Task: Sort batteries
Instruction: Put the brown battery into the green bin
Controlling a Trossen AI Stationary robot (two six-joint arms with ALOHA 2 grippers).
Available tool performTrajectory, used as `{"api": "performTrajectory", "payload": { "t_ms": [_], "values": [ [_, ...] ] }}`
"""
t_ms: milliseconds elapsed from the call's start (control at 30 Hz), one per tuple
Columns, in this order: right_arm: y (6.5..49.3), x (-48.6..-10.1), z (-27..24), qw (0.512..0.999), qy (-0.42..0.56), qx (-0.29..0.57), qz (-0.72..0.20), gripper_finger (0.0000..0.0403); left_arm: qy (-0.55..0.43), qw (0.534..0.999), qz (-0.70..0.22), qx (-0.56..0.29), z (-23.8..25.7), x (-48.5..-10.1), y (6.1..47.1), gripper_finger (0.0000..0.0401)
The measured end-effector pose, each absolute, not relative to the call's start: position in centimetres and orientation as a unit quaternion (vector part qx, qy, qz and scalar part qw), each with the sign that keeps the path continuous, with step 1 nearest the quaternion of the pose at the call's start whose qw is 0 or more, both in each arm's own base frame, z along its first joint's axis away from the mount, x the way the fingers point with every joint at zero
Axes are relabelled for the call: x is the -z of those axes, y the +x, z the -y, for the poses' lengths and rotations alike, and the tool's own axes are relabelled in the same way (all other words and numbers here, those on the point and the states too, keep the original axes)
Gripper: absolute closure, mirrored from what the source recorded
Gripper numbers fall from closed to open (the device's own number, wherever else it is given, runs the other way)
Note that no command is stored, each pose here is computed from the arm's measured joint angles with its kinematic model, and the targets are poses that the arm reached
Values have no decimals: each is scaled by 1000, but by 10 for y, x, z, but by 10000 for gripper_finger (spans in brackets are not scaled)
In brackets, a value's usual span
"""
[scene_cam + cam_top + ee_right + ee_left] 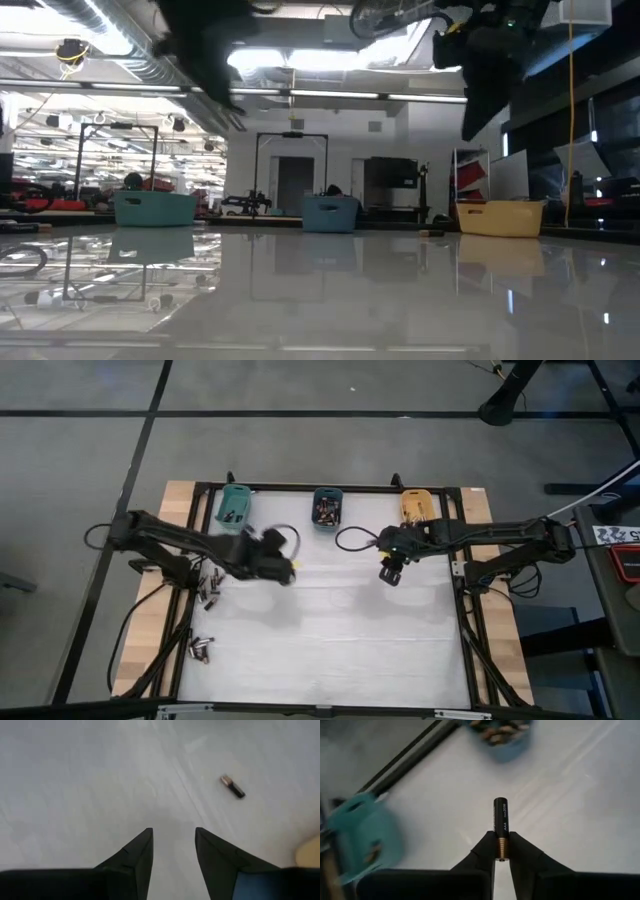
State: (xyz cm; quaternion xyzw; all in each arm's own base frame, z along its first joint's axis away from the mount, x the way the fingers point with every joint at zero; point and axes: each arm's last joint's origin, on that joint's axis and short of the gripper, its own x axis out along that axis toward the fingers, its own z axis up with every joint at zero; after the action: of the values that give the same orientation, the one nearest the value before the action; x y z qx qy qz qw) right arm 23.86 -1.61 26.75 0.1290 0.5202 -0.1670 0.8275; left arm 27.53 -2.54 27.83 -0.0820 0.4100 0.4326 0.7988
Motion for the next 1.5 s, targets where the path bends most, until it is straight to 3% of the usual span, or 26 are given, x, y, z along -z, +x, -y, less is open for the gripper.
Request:
{"api": "performTrajectory", "payload": {
  "t_ms": [233,433,567,867,1500],
  "values": [
    [252,-275,17,864,161,170,-446,256,-157,725,-408,-532,-17,-305,197,373],
    [258,-279,17,878,172,169,-414,256,-232,682,-366,-589,-53,-291,148,376],
    [258,-279,17,880,168,167,-412,256,-276,692,-357,-563,-73,-267,143,376],
    [258,-279,25,888,101,145,-424,256,-362,660,-333,-568,-122,-229,128,374],
    [231,-279,117,883,96,164,-429,256,-425,589,-331,-602,-185,-184,129,342]
  ]
}}
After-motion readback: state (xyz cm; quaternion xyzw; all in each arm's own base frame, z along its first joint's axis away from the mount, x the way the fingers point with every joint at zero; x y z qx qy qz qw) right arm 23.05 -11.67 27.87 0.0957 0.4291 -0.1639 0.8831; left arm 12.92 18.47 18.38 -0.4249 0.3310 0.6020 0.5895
